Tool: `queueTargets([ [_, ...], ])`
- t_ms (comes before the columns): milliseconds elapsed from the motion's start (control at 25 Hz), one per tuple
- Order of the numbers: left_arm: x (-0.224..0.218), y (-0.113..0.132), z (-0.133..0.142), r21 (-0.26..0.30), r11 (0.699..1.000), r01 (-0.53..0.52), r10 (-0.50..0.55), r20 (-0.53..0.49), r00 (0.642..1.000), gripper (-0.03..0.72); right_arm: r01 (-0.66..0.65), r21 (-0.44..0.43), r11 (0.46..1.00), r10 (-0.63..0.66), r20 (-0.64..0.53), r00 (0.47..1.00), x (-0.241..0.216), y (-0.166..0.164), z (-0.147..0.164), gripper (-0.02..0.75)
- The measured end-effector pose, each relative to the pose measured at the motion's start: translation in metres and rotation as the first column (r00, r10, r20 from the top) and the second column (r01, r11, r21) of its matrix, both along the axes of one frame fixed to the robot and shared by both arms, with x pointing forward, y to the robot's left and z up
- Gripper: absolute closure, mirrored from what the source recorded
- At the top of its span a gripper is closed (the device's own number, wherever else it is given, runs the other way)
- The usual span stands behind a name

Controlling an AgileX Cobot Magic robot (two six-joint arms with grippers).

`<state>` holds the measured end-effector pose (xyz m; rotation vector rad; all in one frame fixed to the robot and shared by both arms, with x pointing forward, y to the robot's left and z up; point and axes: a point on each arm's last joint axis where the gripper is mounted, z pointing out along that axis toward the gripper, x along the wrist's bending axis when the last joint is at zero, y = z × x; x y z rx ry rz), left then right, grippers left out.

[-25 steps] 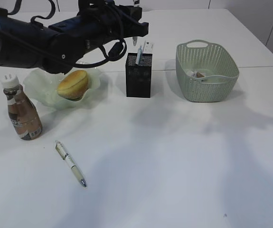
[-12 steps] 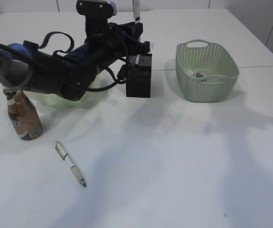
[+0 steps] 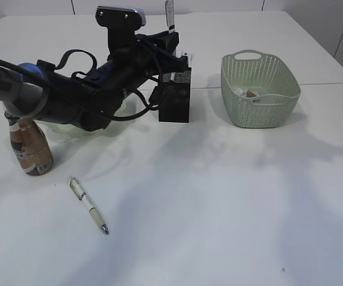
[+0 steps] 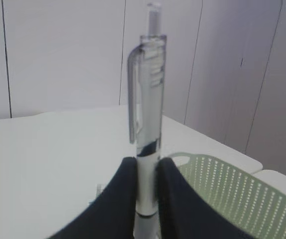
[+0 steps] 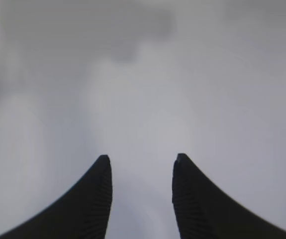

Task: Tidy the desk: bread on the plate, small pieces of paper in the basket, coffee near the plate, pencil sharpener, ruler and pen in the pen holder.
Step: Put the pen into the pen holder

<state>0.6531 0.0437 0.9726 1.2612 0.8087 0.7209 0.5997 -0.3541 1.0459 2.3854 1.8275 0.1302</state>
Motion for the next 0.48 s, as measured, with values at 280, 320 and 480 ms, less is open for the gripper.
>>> queueTargets([
  [280, -0.0001, 0.0001, 0.001, -0.006, 1.0, 0.0, 0.0, 0.009, 1.0, 0.625, -0.001, -0.004, 1.0, 0.001, 0.044, 0.999, 0.0039, -0.0003, 0.0007, 0.405],
  [320, -0.0001, 0.0001, 0.001, -0.006, 1.0, 0.0, 0.0, 0.009, 1.0, 0.625, -0.001, -0.005, 1.0, 0.001, 0.053, 0.999, 0.0048, -0.0005, 0.0009, 0.405],
  [480, 0.0018, 0.0032, 0.0012, -0.011, 1.0, -0.01, 0.01, 0.009, 1.0, 0.624, -0.002, -0.011, 1.0, 0.003, 0.091, 0.996, 0.0081, -0.0009, 0.0017, 0.405],
])
